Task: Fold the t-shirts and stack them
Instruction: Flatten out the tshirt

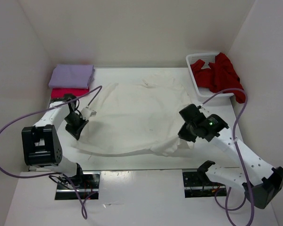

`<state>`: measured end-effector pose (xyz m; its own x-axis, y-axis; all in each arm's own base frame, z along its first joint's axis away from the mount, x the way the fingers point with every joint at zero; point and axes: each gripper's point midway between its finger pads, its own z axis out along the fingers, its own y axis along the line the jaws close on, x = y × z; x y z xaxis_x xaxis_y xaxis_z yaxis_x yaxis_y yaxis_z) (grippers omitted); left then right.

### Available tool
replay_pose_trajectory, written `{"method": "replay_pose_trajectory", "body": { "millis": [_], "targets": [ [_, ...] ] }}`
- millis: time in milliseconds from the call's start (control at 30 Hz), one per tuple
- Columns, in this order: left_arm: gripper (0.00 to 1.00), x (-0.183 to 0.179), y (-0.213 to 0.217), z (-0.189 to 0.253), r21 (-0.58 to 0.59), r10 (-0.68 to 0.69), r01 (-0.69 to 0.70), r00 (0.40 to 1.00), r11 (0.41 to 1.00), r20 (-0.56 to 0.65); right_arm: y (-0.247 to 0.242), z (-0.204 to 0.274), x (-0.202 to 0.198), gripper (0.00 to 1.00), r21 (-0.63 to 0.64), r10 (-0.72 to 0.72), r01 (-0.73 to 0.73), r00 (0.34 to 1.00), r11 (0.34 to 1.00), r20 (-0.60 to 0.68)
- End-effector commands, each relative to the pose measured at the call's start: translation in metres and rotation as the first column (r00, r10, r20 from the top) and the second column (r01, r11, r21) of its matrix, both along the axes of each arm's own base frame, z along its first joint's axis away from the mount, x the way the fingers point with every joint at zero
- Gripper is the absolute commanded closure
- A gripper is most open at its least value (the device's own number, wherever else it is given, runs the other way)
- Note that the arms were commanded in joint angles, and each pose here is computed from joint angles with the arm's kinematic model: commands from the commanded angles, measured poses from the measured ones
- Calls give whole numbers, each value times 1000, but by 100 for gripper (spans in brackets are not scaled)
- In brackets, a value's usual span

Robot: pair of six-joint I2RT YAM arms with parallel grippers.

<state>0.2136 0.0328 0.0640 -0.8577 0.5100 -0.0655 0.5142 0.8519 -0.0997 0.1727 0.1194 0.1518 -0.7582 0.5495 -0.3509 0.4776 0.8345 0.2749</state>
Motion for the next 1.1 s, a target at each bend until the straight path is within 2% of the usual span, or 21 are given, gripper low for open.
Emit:
{"method": "replay_pose_trajectory", "body": {
  "millis": [0, 200, 333, 500, 700, 733, 767, 833, 867, 900, 933, 967, 1000, 1033, 1067],
  "targets": [
    [100, -17, 1, 6, 1, -18, 18, 1000, 1000, -22, -2, 2, -12, 100, 47, -58, 58, 998, 997, -12],
    [100, -25, -15, 21, -87, -16, 11, 998, 996, -61, -14, 10, -16, 100, 39, -96, 96, 995, 995, -1],
    [100, -16, -22, 33, -133, -30, 26, 999, 991, -26, -31, 25, -7, 100, 37, -130, 129, 990, 991, 52],
    [100, 20, -25, 41, -162, -5, 9, 1000, 987, 28, -36, 31, 17, 100, 45, -117, 113, 989, 993, 95],
    [100, 18, -17, 23, -121, -6, 5, 1000, 993, -6, -35, 27, 21, 100, 42, -100, 96, 990, 994, 97],
    [100, 34, -15, 32, -115, -6, 10, 999, 993, 37, -43, 29, 33, 100, 7, -86, 86, 990, 996, 108],
    [100, 58, -15, 32, -133, -6, 13, 999, 991, 53, -44, 57, 62, 100, 19, -73, 71, 978, 997, 196],
    [100, 115, -19, 68, -182, 56, -27, 986, 983, 155, -79, 90, 109, 100, -84, -49, 73, 964, 994, 263],
    [100, 194, -15, 144, -187, 87, -10, 909, 982, 407, -88, 148, 156, 100, -100, -56, 99, 931, 990, 361],
    [100, 224, -17, 195, -214, 124, -6, 832, 977, 541, -98, 187, 175, 100, -117, -65, 128, 899, 985, 434],
    [100, 247, -16, 255, -271, 218, -40, 712, 962, 667, -115, 231, 188, 100, -160, -104, 217, 847, 963, 521],
    [100, 259, -16, 314, -281, 238, -14, 573, 960, 784, -119, 325, 199, 100, -107, -124, 277, 698, 955, 705],
    [100, 257, -19, 412, -276, 248, 52, 305, 960, 920, -127, 353, 190, 100, -111, -131, 314, 654, 943, 745],
    [100, 253, -22, 444, -273, 250, 87, 211, 958, 945, -139, 384, 181, 100, -100, -159, 390, 578, 915, 800],
    [100, 248, -23, 465, -270, 254, 104, 146, 957, 956, -125, 416, 166, 100, -35, -165, 377, 486, 925, 858]
  ]
}}
